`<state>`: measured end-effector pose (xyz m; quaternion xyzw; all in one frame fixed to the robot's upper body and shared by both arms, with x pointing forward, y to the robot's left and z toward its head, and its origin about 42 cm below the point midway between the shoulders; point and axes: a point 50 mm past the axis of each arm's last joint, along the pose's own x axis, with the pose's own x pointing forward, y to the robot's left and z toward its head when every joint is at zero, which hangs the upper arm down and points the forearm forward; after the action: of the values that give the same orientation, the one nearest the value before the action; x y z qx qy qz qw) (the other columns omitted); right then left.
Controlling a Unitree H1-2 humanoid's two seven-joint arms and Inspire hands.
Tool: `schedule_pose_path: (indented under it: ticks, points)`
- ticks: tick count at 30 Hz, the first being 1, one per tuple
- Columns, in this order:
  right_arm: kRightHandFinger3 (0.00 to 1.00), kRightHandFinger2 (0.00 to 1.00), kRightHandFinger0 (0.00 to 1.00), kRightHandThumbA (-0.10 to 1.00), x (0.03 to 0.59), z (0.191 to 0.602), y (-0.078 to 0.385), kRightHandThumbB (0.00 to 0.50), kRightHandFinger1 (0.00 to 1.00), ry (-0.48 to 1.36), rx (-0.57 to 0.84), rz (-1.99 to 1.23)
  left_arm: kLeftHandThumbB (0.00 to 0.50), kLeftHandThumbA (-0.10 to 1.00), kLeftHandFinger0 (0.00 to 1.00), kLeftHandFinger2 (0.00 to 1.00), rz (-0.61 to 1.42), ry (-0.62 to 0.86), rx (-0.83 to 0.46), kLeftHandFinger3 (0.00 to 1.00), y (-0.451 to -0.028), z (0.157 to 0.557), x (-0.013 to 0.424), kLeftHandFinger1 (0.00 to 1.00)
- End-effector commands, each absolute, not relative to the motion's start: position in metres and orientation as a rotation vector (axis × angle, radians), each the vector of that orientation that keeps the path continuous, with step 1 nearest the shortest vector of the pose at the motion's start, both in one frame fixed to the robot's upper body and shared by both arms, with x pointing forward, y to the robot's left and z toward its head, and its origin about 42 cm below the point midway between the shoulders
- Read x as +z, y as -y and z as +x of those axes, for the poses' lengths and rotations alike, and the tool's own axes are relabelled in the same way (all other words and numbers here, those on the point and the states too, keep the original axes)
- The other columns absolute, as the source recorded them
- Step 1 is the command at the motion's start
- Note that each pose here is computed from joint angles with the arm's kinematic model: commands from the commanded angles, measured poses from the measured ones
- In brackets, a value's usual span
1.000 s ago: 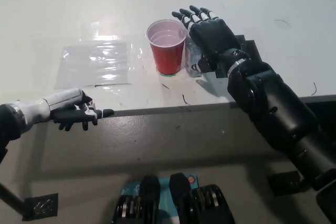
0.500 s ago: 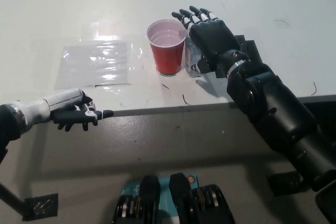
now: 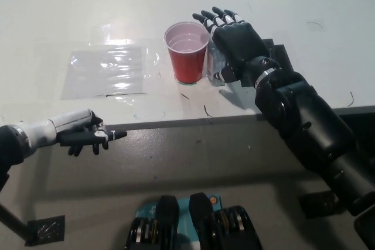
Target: The robot uses its right hand to press the hand soap kept in the middle of the table to get liquid hand soap out
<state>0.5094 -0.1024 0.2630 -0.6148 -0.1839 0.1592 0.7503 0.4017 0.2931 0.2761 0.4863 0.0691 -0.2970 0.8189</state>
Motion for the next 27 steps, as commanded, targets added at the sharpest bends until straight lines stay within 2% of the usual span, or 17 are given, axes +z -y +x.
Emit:
schedule_pose_path:
  ticks: [1,6,7,8,12,14,16,19,22,24,27]
  points:
    - [1.00,1.00,1.00,1.00,0.245,0.508,0.120,0.399,1.00,0.218,0.490,-1.322,0.398,0.87,0.26,0.38,1.064,-0.152,-0.614,0.60,-0.307,0.400,0.288,0.20]
    - [1.00,1.00,1.00,1.00,0.290,0.520,0.119,0.419,1.00,0.258,0.454,-1.291,0.382,0.86,0.26,0.41,1.054,-0.176,-0.618,0.61,-0.307,0.398,0.283,0.20]
    - [1.00,1.00,1.00,1.00,0.302,0.521,0.117,0.415,1.00,0.275,0.443,-1.288,0.363,0.83,0.24,0.39,1.055,-0.174,-0.618,0.58,-0.307,0.398,0.283,0.18]
    - [1.00,1.00,1.00,1.00,0.314,0.522,0.116,0.388,1.00,0.307,0.436,-1.288,0.344,0.82,0.23,0.38,1.039,-0.181,-0.623,0.55,-0.307,0.398,0.282,0.17]
    - [1.00,1.00,1.00,1.00,0.339,0.525,0.110,0.390,1.00,0.374,0.431,-1.313,0.345,0.81,0.25,0.40,1.022,-0.196,-0.627,0.56,-0.309,0.395,0.280,0.19]
    - [1.00,1.00,1.00,1.00,0.351,0.526,0.108,0.416,1.00,0.382,0.420,-1.318,0.339,0.81,0.25,0.40,1.016,-0.206,-0.632,0.54,-0.310,0.394,0.278,0.18]
    - [1.00,1.00,1.00,1.00,0.358,0.526,0.106,0.421,1.00,0.386,0.415,-1.316,0.338,0.81,0.25,0.39,1.007,-0.219,-0.641,0.54,-0.310,0.394,0.276,0.18]
    - [1.00,1.00,1.00,1.00,0.382,0.525,0.100,0.383,1.00,0.426,0.411,-1.300,0.355,0.80,0.19,0.34,0.992,-0.218,-0.645,0.47,-0.310,0.394,0.275,0.14]
    - [1.00,1.00,1.00,1.00,0.393,0.525,0.099,0.402,1.00,0.456,0.397,-1.284,0.341,0.80,0.20,0.35,0.979,-0.221,-0.652,0.48,-0.310,0.394,0.274,0.14]
    - [1.00,1.00,1.00,1.00,0.405,0.522,0.098,0.398,1.00,0.486,0.388,-1.305,0.345,0.81,0.25,0.42,0.978,-0.223,-0.649,0.51,-0.312,0.393,0.274,0.19]
    - [1.00,1.00,1.00,1.00,0.424,0.516,0.107,0.382,1.00,0.531,0.373,-1.310,0.338,0.81,0.24,0.41,0.989,-0.221,-0.643,0.51,-0.313,0.393,0.274,0.18]
